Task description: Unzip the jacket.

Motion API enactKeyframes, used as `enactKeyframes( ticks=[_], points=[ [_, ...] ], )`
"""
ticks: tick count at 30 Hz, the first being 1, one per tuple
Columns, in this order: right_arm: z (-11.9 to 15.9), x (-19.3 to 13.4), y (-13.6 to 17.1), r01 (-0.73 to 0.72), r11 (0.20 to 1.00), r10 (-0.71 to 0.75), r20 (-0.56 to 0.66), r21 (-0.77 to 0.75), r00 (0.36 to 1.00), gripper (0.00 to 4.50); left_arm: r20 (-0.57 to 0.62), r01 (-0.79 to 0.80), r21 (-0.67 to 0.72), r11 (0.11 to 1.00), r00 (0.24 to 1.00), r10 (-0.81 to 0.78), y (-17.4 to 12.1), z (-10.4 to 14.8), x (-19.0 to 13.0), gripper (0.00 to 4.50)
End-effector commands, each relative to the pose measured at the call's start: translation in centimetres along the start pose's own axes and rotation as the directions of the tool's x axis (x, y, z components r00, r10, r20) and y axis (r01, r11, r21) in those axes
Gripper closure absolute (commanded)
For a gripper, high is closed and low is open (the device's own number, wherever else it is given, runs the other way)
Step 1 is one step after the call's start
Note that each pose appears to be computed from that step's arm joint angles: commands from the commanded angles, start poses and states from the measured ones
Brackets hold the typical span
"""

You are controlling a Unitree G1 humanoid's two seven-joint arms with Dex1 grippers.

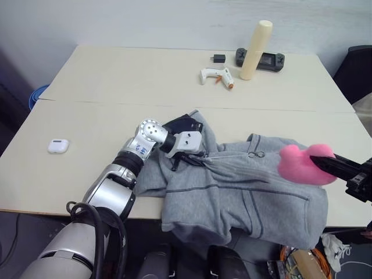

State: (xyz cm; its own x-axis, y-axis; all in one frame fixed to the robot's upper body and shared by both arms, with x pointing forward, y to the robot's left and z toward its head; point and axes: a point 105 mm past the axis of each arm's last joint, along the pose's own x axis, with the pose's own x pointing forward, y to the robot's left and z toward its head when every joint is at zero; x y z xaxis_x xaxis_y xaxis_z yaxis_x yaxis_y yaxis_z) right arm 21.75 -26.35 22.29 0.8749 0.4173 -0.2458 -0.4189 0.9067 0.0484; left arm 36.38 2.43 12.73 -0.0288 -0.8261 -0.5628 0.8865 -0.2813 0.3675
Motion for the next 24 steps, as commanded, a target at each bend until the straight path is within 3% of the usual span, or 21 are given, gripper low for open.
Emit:
enactKeyframes(
  ticks=[1,8,12,17,24],
  points=[
    [1.0,-2.8,-5.4,0.282,0.959,-0.281,0.039,-0.033,0.959,4.5,-0.106,0.06,-0.127,0.99,0.992,-0.073,-2.6,-4.1,-0.8,4.08],
    [-0.3,-0.8,-3.0,0.177,0.984,-0.178,0.035,0.019,0.983,4.5,-0.067,0.095,-0.171,0.981,0.992,-0.107,-3.1,-4.1,-2.1,4.08],
    [-0.5,0.6,-0.8,0.075,0.997,-0.076,0.04,0.035,0.996,4.5,-0.022,0.114,-0.205,0.972,0.992,-0.121,-3.2,-3.6,-2.7,2.81],
    [-0.6,1.6,0.7,0.008,0.999,-0.009,0.035,0.034,0.999,4.5,-0.055,0.101,-0.177,0.979,0.992,-0.112,-3.2,-3.9,-2.8,1.35],
    [-0.5,0.1,-1.3,0.082,0.996,-0.083,0.018,0.035,0.996,4.5,-0.153,0.038,-0.158,0.987,0.986,-0.062,-2.7,-5.1,-2.3,1.35]
  ],
)
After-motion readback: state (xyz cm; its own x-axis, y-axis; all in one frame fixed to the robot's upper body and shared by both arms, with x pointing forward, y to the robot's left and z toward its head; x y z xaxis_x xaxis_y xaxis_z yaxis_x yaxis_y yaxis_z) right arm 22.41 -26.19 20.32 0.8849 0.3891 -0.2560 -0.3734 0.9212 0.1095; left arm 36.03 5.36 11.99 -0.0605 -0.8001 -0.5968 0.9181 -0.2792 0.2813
